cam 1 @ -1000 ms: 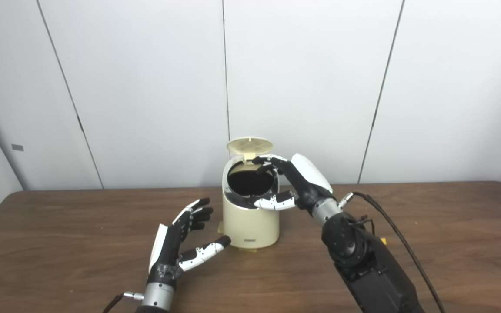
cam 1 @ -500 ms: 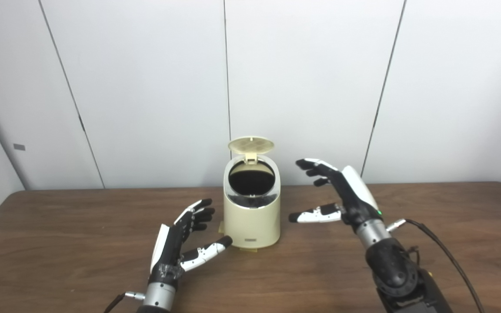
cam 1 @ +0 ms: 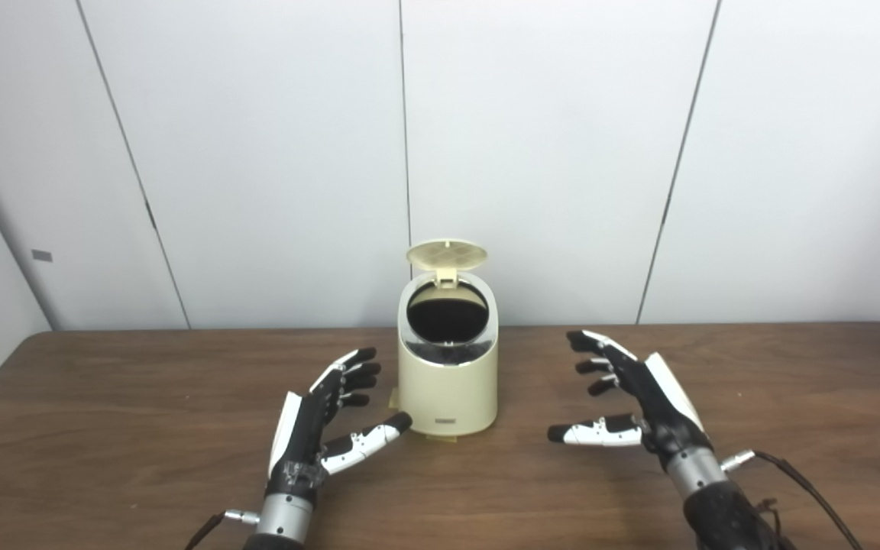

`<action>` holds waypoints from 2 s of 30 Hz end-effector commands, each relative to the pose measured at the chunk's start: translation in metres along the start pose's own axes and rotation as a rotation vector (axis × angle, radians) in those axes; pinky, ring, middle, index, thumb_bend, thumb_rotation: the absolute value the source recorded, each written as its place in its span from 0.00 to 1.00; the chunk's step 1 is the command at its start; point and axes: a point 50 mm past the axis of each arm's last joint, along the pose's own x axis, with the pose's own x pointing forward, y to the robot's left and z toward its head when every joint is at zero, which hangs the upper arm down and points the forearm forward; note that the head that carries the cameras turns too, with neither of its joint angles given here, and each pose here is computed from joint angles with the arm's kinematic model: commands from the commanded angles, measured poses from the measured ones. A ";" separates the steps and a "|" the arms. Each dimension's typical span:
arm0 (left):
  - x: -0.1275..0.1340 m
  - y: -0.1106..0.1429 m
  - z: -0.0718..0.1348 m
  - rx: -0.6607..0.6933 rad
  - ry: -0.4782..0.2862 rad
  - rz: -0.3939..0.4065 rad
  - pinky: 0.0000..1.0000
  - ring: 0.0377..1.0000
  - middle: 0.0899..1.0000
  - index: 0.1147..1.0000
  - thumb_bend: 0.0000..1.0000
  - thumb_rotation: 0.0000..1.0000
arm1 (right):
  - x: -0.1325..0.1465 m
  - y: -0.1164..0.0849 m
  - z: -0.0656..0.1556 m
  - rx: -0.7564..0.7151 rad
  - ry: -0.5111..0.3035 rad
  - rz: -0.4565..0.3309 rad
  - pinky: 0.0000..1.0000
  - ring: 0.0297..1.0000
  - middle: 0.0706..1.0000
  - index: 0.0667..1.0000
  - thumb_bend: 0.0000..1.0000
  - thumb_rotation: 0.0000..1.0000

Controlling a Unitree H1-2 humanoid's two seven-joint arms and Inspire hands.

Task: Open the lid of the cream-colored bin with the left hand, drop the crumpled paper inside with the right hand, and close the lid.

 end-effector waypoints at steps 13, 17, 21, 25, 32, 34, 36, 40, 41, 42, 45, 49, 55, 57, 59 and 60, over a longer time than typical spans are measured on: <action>0.041 0.013 0.044 0.121 -0.184 0.017 0.73 0.84 0.89 0.90 0.81 0.38 | -0.008 -0.001 -0.007 0.038 -0.100 -0.040 0.64 0.74 0.82 0.82 0.82 0.18; 0.067 0.020 0.069 0.119 -0.241 0.015 0.72 0.88 0.92 0.93 0.84 0.37 | -0.008 0.003 -0.009 0.043 -0.095 -0.034 0.63 0.74 0.82 0.82 0.82 0.19; 0.094 0.026 0.096 0.128 -0.298 -0.010 0.75 0.92 0.96 0.96 0.85 0.33 | -0.007 0.005 -0.009 0.044 -0.090 -0.028 0.63 0.74 0.82 0.81 0.83 0.22; 0.113 0.029 0.118 0.155 -0.321 -0.033 0.80 0.96 1.00 0.99 0.89 0.35 | -0.007 0.006 -0.007 0.042 -0.082 -0.021 0.63 0.75 0.82 0.82 0.84 0.25; 0.136 0.029 0.150 0.221 -0.361 -0.056 0.86 0.98 1.00 1.00 0.93 0.38 | -0.007 0.009 -0.004 0.051 -0.065 -0.007 0.60 0.71 0.82 0.82 0.84 0.26; 0.142 0.029 0.159 0.246 -0.370 -0.076 0.86 0.98 1.00 1.00 0.93 0.39 | -0.007 0.010 -0.003 0.050 -0.065 -0.006 0.60 0.71 0.82 0.82 0.84 0.26; 0.147 0.028 0.167 0.269 -0.369 -0.099 0.85 0.98 1.00 1.00 0.95 0.41 | -0.006 0.009 -0.001 0.043 -0.069 -0.008 0.60 0.71 0.82 0.82 0.84 0.25; 0.152 0.030 0.177 0.367 -0.376 -0.143 0.89 0.99 1.00 0.98 0.96 0.51 | -0.005 0.009 0.001 0.034 -0.068 -0.014 0.60 0.72 0.82 0.82 0.83 0.21; 0.153 0.031 0.178 0.399 -0.381 -0.151 0.90 0.99 0.99 0.96 0.96 0.53 | -0.005 0.009 0.002 0.036 -0.068 -0.015 0.60 0.72 0.81 0.82 0.82 0.20; 0.154 0.032 0.179 0.428 -0.386 -0.159 0.88 0.98 0.97 0.93 0.96 0.59 | -0.005 0.009 0.002 0.038 -0.069 -0.016 0.60 0.72 0.82 0.82 0.82 0.19; 0.153 0.035 0.179 0.526 -0.393 -0.183 0.85 0.96 0.92 0.87 0.96 0.66 | -0.004 0.009 0.003 0.044 -0.067 -0.015 0.60 0.72 0.82 0.82 0.82 0.18; 0.150 0.039 0.179 0.615 -0.380 -0.226 0.92 1.00 0.86 0.81 0.99 0.71 | -0.004 0.011 0.003 0.046 -0.058 -0.014 0.60 0.72 0.82 0.82 0.82 0.19; 0.147 0.040 0.177 0.728 -0.383 -0.261 1.00 1.00 0.81 0.73 0.98 0.71 | -0.004 0.013 0.003 0.037 -0.047 -0.019 0.66 0.77 0.83 0.82 0.83 0.21; 0.145 0.040 0.177 0.752 -0.389 -0.265 1.00 1.00 0.80 0.72 0.97 0.69 | -0.004 0.013 0.003 0.035 -0.042 -0.022 0.65 0.77 0.83 0.82 0.83 0.22; 0.144 0.040 0.177 0.773 -0.393 -0.272 1.00 1.00 0.78 0.71 0.97 0.67 | -0.004 0.013 0.003 0.035 -0.039 -0.025 0.65 0.77 0.83 0.82 0.83 0.21; 0.143 0.040 0.177 0.784 -0.399 -0.276 1.00 1.00 0.77 0.70 0.97 0.67 | -0.004 0.014 0.003 0.034 -0.036 -0.026 0.65 0.77 0.83 0.82 0.83 0.22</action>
